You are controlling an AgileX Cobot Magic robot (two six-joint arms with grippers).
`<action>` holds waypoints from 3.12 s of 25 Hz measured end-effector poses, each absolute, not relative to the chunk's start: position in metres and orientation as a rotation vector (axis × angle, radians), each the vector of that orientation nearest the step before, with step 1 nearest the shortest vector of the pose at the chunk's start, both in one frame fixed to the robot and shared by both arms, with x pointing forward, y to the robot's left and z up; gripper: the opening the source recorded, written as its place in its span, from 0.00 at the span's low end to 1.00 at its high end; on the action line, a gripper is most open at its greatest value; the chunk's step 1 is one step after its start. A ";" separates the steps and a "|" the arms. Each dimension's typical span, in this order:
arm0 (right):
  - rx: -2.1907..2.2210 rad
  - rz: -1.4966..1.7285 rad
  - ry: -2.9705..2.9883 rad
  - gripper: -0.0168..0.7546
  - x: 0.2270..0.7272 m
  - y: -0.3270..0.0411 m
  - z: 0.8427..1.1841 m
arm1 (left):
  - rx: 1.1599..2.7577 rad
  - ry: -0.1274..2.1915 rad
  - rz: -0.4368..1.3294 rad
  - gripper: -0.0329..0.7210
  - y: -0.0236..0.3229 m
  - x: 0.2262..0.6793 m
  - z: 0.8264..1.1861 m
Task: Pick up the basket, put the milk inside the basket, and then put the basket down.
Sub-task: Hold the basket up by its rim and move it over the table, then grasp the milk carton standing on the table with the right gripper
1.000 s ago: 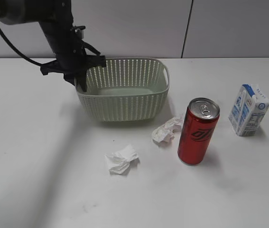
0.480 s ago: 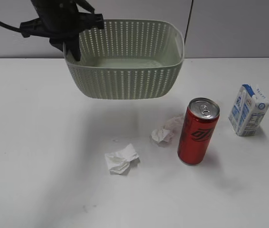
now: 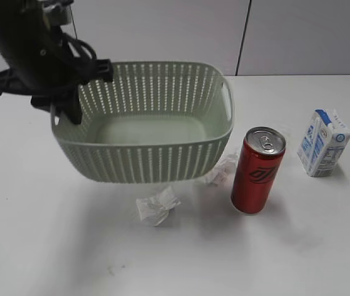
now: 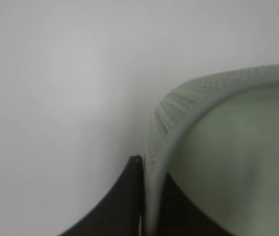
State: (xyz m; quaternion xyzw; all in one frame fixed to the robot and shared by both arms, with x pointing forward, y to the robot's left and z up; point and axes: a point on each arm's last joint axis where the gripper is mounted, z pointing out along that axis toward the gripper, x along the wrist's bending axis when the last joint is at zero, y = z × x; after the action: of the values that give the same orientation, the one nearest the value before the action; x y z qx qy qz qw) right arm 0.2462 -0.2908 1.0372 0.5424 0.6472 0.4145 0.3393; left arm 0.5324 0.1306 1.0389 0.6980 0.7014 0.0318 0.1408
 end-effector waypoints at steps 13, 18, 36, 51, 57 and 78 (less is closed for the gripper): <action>1.494 1.075 1.679 0.79 0.262 -0.290 1.056 | 2.052 2.086 -0.020 0.04 0.146 0.476 0.979; 1.610 0.990 1.740 0.79 0.305 -0.287 1.084 | 2.033 2.068 -0.008 0.04 0.145 0.478 0.979; 1.841 0.582 2.075 0.89 0.544 -0.263 1.048 | 2.039 2.041 0.004 0.04 0.145 0.479 0.979; 1.873 0.341 2.211 0.86 0.613 -0.260 0.950 | 2.037 2.038 0.007 0.04 0.145 0.480 0.979; 1.876 0.332 2.218 0.74 0.616 -0.260 0.939 | 2.034 2.035 0.009 0.04 0.145 0.480 0.979; 1.905 0.346 2.210 0.45 0.602 -0.260 0.973 | 2.034 2.030 0.014 0.04 0.144 0.480 0.979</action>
State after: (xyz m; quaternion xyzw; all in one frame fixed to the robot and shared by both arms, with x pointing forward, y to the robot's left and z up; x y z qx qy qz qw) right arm 0.6018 -0.2600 0.9732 0.6450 0.7483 0.1172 0.1015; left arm 0.4804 0.1445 0.9792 0.7015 0.7001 0.0047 0.1335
